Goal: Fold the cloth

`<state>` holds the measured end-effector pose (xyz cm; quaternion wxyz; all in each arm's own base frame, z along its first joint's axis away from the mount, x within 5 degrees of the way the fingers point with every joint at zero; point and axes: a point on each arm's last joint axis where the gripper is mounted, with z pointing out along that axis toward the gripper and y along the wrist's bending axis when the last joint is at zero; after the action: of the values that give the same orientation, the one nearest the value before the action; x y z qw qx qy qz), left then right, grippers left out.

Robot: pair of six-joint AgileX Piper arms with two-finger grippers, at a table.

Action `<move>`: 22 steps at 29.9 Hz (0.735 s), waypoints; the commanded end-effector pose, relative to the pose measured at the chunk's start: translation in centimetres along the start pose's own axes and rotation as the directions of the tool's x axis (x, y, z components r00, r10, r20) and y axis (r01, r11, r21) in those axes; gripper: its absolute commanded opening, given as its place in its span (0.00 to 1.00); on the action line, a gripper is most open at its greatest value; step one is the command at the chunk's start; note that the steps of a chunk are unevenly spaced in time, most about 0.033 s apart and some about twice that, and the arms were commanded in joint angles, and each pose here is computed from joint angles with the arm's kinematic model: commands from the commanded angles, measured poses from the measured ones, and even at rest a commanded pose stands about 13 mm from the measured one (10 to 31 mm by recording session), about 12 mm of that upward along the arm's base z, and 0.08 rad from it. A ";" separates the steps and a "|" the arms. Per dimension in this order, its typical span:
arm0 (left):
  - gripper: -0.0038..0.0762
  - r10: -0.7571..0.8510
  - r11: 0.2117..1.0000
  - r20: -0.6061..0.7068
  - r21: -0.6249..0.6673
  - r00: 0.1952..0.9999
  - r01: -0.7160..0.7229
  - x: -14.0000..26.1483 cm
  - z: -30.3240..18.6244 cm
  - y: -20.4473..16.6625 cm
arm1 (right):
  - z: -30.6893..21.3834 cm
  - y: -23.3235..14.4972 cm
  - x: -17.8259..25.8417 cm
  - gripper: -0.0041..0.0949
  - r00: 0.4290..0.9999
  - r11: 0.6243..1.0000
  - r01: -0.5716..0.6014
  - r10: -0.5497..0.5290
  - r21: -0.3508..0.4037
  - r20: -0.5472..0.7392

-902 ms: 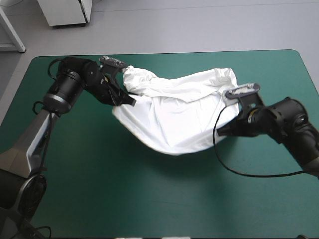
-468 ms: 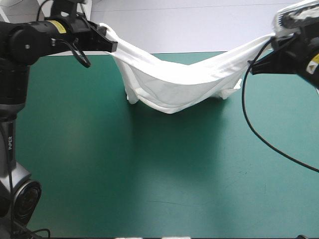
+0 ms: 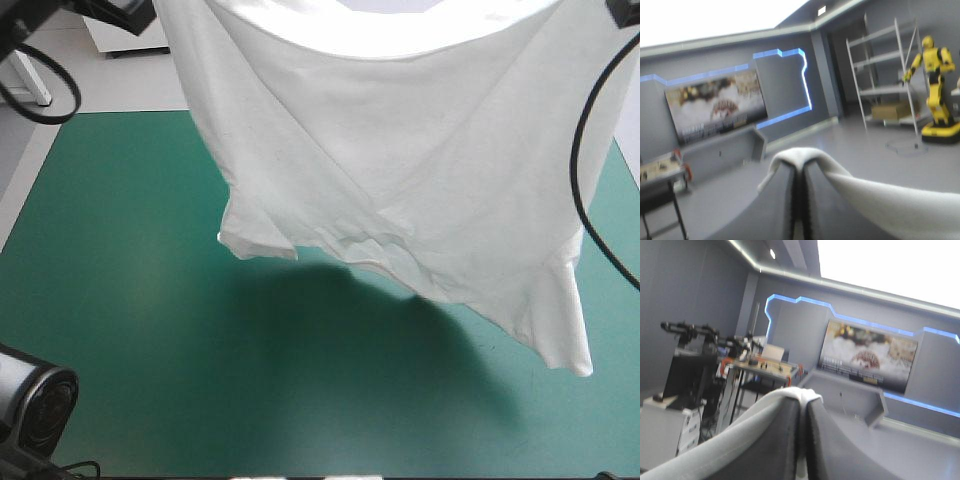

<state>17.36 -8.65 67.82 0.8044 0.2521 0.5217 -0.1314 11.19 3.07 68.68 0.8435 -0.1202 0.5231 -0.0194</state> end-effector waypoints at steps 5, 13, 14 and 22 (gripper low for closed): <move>0.04 0.044 0.998 0.436 -0.049 0.899 -0.025 -6.7 -5.3 -0.3 | -2.3 -1.3 -4.6 0.02 0.946 0.999 -0.039 0.030 0.022 0.324; 0.04 0.049 0.998 0.360 -0.060 0.932 -0.029 -5.2 -3.6 0.0 | -0.6 -0.5 -3.3 0.02 0.966 0.999 -0.052 0.053 -0.011 0.252; 0.04 0.043 0.998 0.332 -0.065 0.942 -0.023 -4.5 -2.9 0.2 | 0.2 -0.1 -2.6 0.02 0.976 0.999 -0.052 0.054 -0.015 0.210; 0.04 0.036 0.977 0.060 -0.210 0.998 -0.022 3.7 5.0 2.4 | 8.8 3.1 5.1 0.02 0.997 0.999 -0.009 0.012 0.035 -0.080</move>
<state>22.67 -9.46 66.64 0.8214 0.2033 0.5233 -0.1001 18.72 6.33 67.44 0.8121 -0.1154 0.5720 -0.0009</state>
